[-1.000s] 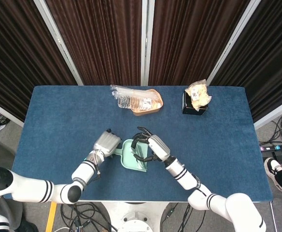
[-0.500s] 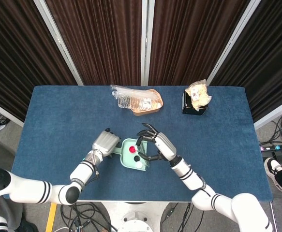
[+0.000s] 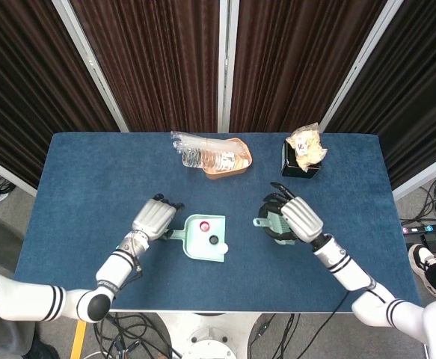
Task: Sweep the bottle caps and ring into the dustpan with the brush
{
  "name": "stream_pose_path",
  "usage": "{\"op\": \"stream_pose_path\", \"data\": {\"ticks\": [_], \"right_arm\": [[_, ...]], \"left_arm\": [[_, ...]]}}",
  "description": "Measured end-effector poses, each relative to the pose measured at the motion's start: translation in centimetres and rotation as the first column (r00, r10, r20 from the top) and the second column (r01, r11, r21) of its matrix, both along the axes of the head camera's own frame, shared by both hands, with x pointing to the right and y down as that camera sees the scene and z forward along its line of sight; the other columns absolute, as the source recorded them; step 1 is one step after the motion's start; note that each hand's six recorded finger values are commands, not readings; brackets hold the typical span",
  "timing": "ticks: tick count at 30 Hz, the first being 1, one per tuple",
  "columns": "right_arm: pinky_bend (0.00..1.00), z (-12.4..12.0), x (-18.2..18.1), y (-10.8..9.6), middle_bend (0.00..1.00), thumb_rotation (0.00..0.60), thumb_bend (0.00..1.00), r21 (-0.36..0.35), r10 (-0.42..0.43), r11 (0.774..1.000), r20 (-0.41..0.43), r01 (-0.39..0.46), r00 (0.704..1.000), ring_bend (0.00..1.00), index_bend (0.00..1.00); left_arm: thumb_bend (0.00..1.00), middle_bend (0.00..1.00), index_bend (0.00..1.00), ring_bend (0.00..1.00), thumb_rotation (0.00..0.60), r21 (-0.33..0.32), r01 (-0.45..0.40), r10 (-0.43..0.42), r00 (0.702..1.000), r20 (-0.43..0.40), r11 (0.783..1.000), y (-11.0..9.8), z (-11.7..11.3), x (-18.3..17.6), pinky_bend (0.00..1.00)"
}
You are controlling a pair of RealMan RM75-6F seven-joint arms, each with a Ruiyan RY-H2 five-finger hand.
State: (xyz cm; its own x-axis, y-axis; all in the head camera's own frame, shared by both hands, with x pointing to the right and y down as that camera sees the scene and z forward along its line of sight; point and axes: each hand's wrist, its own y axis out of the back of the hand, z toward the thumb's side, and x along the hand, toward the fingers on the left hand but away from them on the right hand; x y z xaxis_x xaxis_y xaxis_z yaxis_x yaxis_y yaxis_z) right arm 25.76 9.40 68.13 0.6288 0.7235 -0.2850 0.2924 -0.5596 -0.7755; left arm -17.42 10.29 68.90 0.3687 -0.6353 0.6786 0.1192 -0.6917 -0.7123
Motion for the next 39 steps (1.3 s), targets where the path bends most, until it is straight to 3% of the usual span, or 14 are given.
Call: {"op": "stream_pose_path", "data": {"ticks": [4,9,16,22,29,39], "right_arm": [[0.06,1.3,0.7,0.7,0.64,0.6,0.55,-0.036,-0.056,0.998,-0.166,0.051,0.984,0.23,0.69],[0.05,1.9,0.5,1.2,0.63,0.6,0.55,-0.061,-0.062,0.997,-0.22,0.05,0.973,0.23,0.69],[0.05,2.4,-2.3,1.9,0.63,0.6,0.55,-0.137,-0.02,0.991,-0.075,0.009,0.997,0.23,0.68],[0.05,2.8,-6.2,2.5,0.63,0.6,0.55,-0.146,-0.01,0.989,0.024,0.014,1.0,0.23,0.68],[0.05,3.1,-11.9,3.0,0.63,0.6,0.55,-0.15,0.034,0.989,0.171,-0.008,0.985,0.24,0.68],[0.05,3.3,-17.5,3.2,0.63,0.6,0.55,-0.118,0.05,0.993,0.289,-0.017,0.956,0.24,0.68]], "left_arm": [[0.34,0.35,0.22,0.27,0.6,0.034,0.08,-0.079,0.996,-0.044,0.996,-0.4,-1.0,-2.2,0.17],[0.33,0.35,0.22,0.27,0.6,0.079,0.173,-0.167,0.983,-0.076,0.982,-0.7,-2.3,-6.1,0.16],[0.33,0.35,0.22,0.27,0.6,0.094,0.2,-0.193,0.978,-0.076,0.975,-0.9,-2.8,-8.5,0.16],[0.33,0.35,0.22,0.27,0.6,0.099,0.202,-0.194,0.977,-0.09,0.974,-0.7,-3.1,-8.6,0.16],[0.33,0.35,0.22,0.27,0.6,0.108,0.216,-0.205,0.974,-0.1,0.971,0.2,-3.6,-9.2,0.16],[0.33,0.35,0.22,0.27,0.6,0.11,0.229,-0.218,0.971,-0.103,0.967,0.9,-4.3,-9.9,0.16]]}}
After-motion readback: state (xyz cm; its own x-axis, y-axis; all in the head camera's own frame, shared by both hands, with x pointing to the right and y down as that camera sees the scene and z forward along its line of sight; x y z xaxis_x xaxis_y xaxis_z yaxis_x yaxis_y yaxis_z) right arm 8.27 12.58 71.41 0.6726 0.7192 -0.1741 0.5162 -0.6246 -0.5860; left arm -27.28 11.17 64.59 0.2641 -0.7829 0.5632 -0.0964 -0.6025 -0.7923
